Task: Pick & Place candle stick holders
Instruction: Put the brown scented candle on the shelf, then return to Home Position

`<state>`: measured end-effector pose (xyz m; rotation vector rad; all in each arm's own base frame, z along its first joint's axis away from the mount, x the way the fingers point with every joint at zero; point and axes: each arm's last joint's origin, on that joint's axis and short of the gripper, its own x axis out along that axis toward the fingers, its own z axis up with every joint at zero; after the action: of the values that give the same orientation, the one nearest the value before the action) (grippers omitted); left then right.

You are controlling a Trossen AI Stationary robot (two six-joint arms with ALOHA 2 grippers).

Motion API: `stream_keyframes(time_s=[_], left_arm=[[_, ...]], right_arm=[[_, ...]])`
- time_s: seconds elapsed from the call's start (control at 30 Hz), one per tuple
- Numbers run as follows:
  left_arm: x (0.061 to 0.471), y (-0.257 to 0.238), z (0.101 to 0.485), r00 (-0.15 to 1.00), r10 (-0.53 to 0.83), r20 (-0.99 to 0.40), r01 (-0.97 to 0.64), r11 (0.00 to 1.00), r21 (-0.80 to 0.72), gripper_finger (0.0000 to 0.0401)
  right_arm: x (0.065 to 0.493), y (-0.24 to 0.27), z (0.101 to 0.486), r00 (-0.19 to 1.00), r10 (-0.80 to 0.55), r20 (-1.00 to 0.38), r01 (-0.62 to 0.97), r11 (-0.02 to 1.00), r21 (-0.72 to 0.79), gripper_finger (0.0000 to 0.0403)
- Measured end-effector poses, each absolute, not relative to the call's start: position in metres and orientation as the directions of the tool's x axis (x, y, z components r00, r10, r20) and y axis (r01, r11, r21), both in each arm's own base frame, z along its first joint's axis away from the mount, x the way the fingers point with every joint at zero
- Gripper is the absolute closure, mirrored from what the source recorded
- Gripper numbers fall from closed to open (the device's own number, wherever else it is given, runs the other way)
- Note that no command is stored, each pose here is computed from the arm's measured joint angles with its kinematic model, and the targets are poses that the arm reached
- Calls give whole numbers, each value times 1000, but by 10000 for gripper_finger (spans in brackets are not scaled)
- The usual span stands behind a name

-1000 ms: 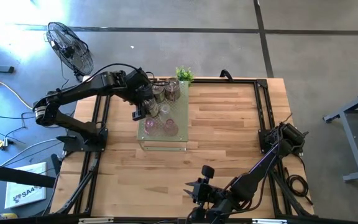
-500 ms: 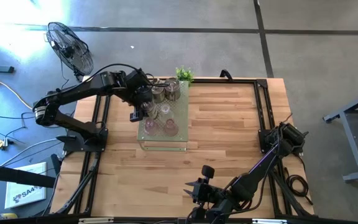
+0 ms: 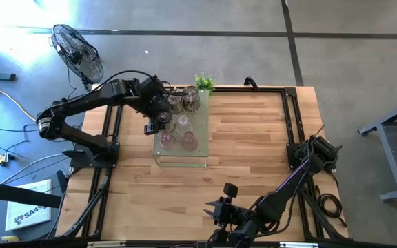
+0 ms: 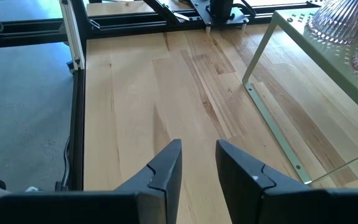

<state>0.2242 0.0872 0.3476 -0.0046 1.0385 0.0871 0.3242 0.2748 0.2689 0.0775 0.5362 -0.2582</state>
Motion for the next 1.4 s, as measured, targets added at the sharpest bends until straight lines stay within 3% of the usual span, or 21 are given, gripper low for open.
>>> stream_keyframes(time_s=[0.5,0.9,1.17,1.4], left_arm=[[225,88,350,508,103,-855,-95,993,63,10],[219,86,398,607,154,-779,-201,979,37,10],[212,79,421,658,71,-750,-220,970,-102,11],[209,59,424,626,141,-767,-249,968,-25,11]], right_arm=[[324,275,269,828,-223,-515,263,965,6,309],[324,275,269,826,-225,-516,260,966,-4,309],[322,273,267,813,-237,-532,257,966,-38,309],[325,272,268,824,-240,-514,232,969,-81,309]])
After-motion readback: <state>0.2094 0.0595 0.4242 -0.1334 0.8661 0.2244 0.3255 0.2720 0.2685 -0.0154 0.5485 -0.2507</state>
